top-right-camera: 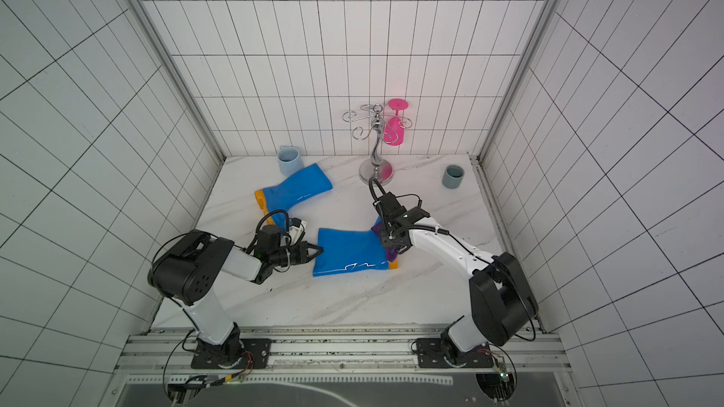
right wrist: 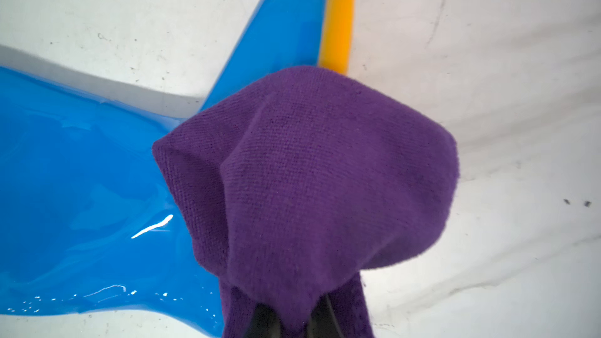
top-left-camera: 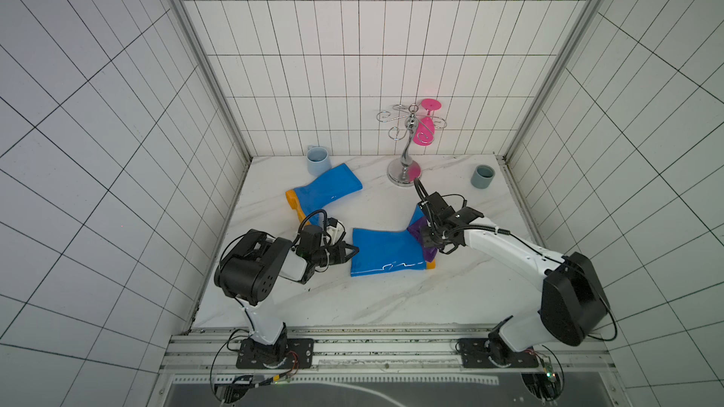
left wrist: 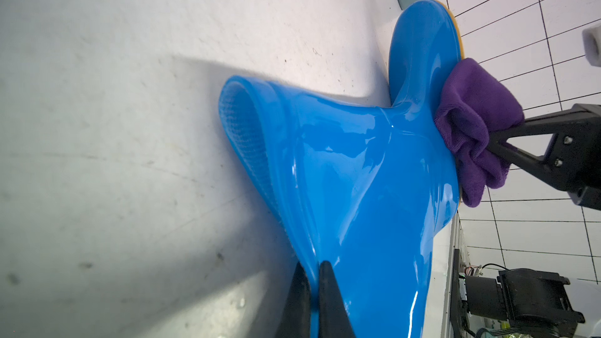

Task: Wipe the rubber boots with a cloth
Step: Wipe the dirt off the rubber boot.

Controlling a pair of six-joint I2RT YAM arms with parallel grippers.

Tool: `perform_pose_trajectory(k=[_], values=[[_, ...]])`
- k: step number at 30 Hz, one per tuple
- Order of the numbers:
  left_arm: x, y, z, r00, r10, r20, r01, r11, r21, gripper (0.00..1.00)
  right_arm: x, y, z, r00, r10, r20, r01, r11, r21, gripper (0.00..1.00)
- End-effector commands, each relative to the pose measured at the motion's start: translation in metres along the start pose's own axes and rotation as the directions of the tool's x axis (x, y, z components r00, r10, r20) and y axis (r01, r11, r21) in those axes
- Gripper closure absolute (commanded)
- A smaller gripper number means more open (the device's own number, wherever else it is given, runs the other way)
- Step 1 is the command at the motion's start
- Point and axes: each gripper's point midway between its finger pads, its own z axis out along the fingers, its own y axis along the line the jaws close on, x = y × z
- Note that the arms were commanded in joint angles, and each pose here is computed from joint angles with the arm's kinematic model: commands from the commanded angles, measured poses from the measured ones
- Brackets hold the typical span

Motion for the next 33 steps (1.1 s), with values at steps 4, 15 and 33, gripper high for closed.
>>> perform_pose_trajectory(k=[4, 15, 33], values=[[0.040, 0.021, 0.001, 0.989, -0.101, -0.109, 0.094, 0.993, -0.068, 1.00, -0.010, 0.060, 0.018, 1.000, -0.006, 0.019, 0.009, 0.987, -0.162, 1.00], [0.040, 0.022, 0.002, 0.989, -0.102, -0.109, 0.095, 0.993, -0.068, 1.00, -0.044, 0.195, 0.016, 0.988, -0.126, 0.084, 0.149, 0.909, -0.388, 1.00], [0.040, 0.023, 0.001, 0.989, -0.106, -0.107, 0.098, 0.992, -0.073, 1.00, 0.035, 0.190, 0.024, 0.991, -0.126, -0.035, 0.105, 0.928, -0.357, 1.00]])
